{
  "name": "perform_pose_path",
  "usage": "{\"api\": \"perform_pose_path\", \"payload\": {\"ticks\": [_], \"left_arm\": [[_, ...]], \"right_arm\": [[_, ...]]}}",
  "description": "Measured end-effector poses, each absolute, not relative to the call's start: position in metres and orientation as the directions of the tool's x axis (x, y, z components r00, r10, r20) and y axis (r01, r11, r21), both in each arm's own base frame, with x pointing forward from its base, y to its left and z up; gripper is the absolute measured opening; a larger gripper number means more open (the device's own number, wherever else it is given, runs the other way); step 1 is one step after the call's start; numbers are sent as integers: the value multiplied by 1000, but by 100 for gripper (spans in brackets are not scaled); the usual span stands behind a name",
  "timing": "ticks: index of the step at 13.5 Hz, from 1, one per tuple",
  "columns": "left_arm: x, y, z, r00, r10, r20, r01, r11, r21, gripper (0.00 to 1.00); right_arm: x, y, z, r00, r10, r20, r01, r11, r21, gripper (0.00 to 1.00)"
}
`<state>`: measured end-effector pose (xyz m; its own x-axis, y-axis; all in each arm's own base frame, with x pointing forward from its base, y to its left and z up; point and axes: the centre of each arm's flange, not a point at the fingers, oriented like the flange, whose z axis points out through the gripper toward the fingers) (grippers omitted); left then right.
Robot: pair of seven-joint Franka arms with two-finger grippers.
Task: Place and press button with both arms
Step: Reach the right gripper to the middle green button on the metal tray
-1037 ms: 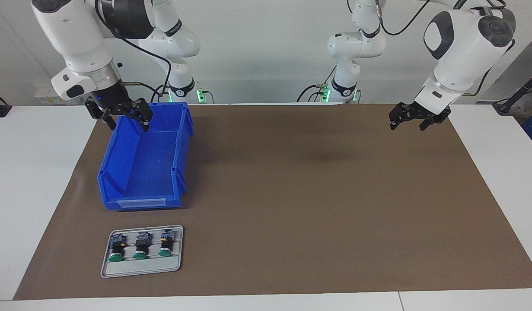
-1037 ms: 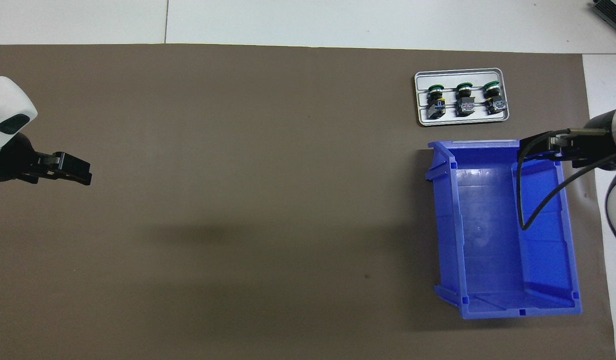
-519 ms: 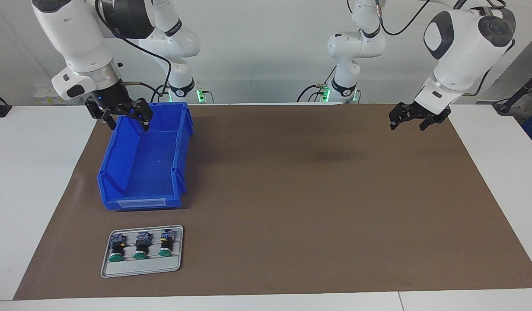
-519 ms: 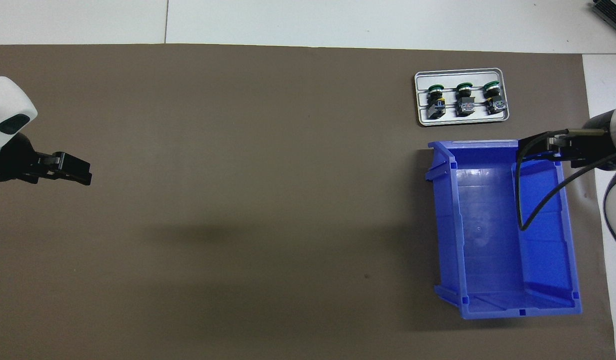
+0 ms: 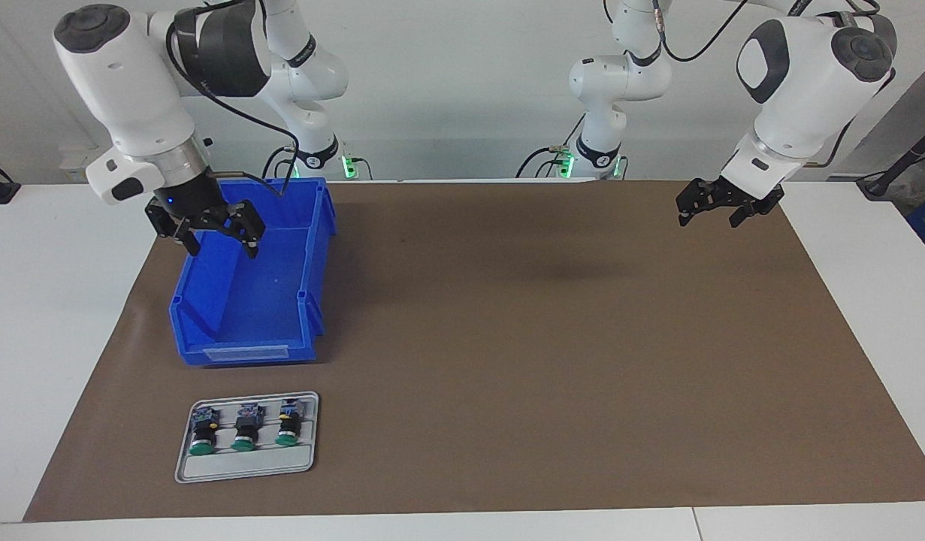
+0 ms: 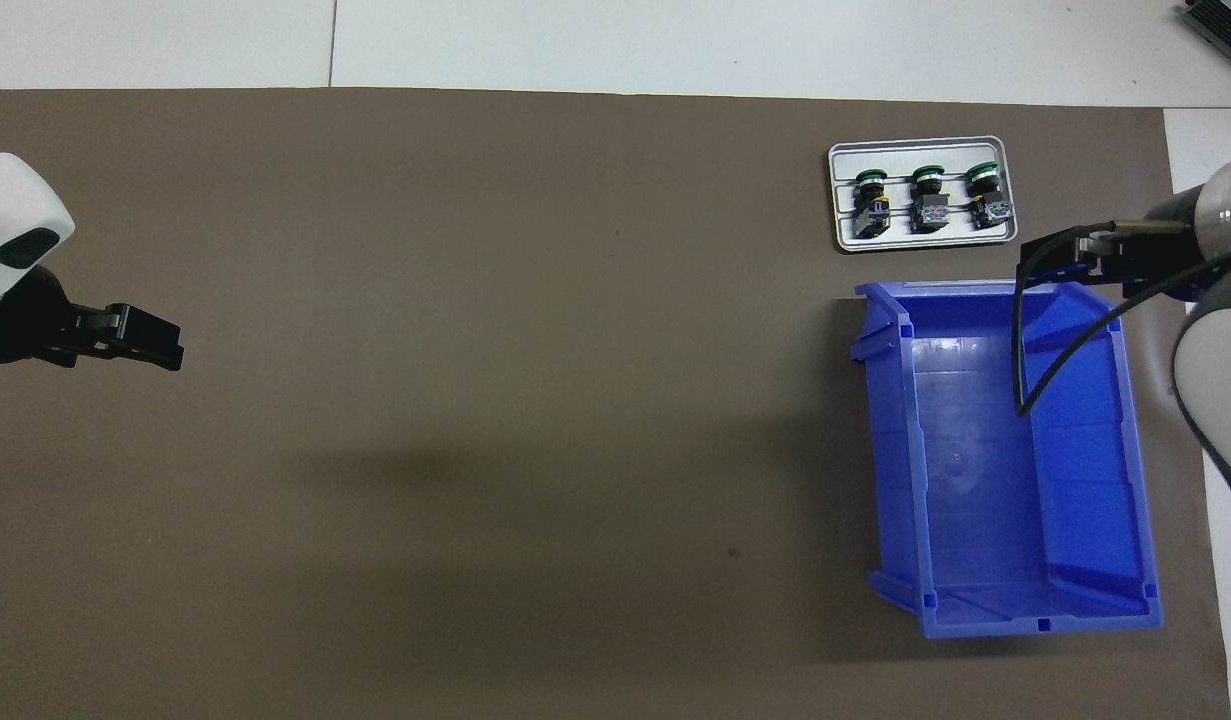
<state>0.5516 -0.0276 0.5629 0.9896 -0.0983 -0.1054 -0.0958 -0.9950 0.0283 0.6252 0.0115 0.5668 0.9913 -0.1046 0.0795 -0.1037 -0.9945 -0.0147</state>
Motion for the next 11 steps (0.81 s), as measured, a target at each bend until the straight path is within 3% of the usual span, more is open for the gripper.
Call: {"api": "perform_pose_path", "payload": {"ticks": [6,11], "left_arm": [[552,-28,563,990,-98,-105,-96,-995,28,100],[552,-28,563,990,-98,-105,-96,-995,28,100]], "right_arm": [[719,6,488,988,-91,123,-88,-996,-22,97],[763,-5,423,988,-39,147,-37,-999,-16,93]]}}
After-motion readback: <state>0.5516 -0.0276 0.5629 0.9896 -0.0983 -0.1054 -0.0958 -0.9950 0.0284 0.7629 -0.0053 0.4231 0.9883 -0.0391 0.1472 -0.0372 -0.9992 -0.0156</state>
